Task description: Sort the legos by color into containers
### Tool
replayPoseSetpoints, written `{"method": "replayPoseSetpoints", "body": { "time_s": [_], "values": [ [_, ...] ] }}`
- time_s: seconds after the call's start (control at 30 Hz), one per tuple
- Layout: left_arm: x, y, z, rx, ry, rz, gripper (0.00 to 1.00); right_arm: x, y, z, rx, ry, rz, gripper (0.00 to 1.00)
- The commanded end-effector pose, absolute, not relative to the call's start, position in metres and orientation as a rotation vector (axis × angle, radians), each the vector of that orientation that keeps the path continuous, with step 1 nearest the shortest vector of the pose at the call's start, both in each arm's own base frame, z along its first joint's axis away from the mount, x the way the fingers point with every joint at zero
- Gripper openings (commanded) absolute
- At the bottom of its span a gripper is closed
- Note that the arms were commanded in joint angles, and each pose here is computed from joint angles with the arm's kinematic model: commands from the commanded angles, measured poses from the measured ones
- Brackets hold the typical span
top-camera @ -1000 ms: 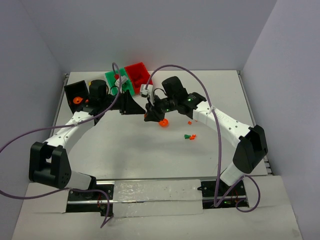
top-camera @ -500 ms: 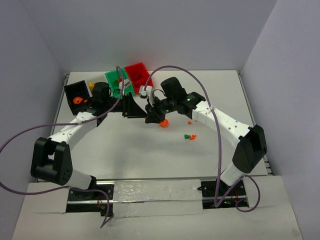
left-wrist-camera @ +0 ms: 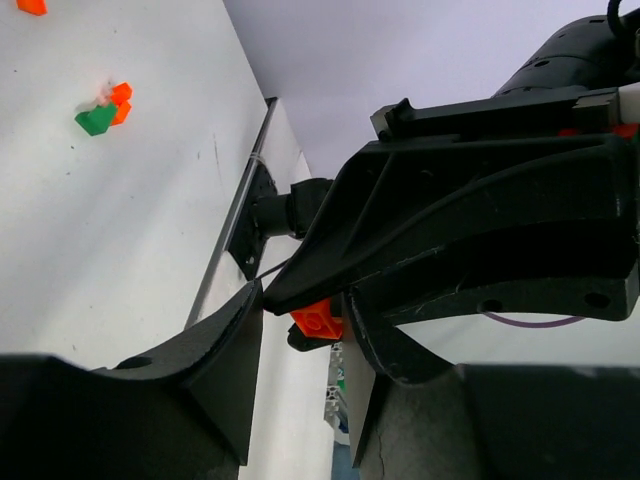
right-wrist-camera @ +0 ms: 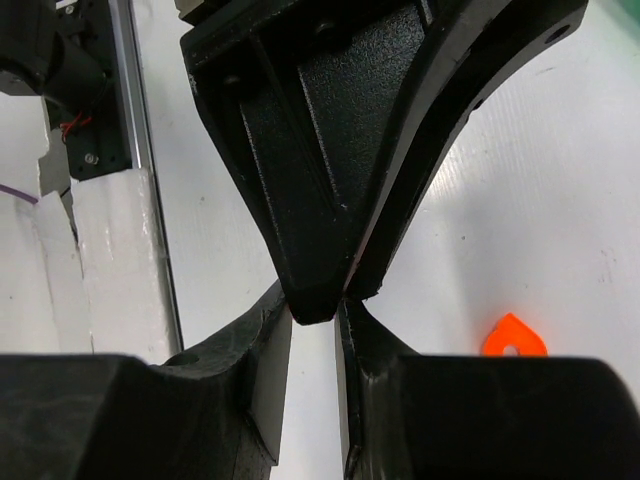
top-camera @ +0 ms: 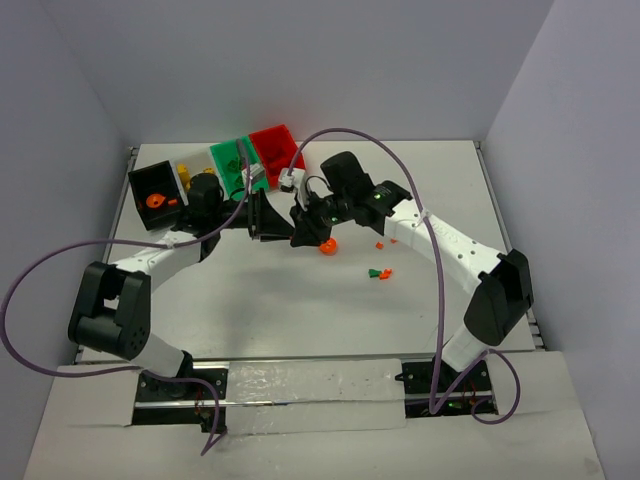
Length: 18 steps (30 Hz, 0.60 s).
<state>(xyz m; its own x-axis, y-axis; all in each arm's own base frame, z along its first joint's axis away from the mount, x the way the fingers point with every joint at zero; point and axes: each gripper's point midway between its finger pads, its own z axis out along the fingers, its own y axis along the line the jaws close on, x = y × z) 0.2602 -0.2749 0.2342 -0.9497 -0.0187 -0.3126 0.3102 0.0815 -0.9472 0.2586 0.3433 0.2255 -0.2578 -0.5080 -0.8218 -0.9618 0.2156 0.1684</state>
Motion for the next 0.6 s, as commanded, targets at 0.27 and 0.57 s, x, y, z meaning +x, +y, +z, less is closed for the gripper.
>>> {"method": "replayPoseSetpoints", "body": {
  "time_s": [0.27, 0.57],
  "values": [
    [0.223, -0.278, 0.258, 0.475, 2.076, -2.112, 0.0, 0.314, 0.361, 0.266, -1.227, 1.692, 0.754, 0.18],
    [0.237, -0.26, 0.257, 0.404, 2.078, -2.088, 0.0, 0.315, 0.351, 0.25, -1.23, 1.732, 0.7, 0.35]
  ]
}}
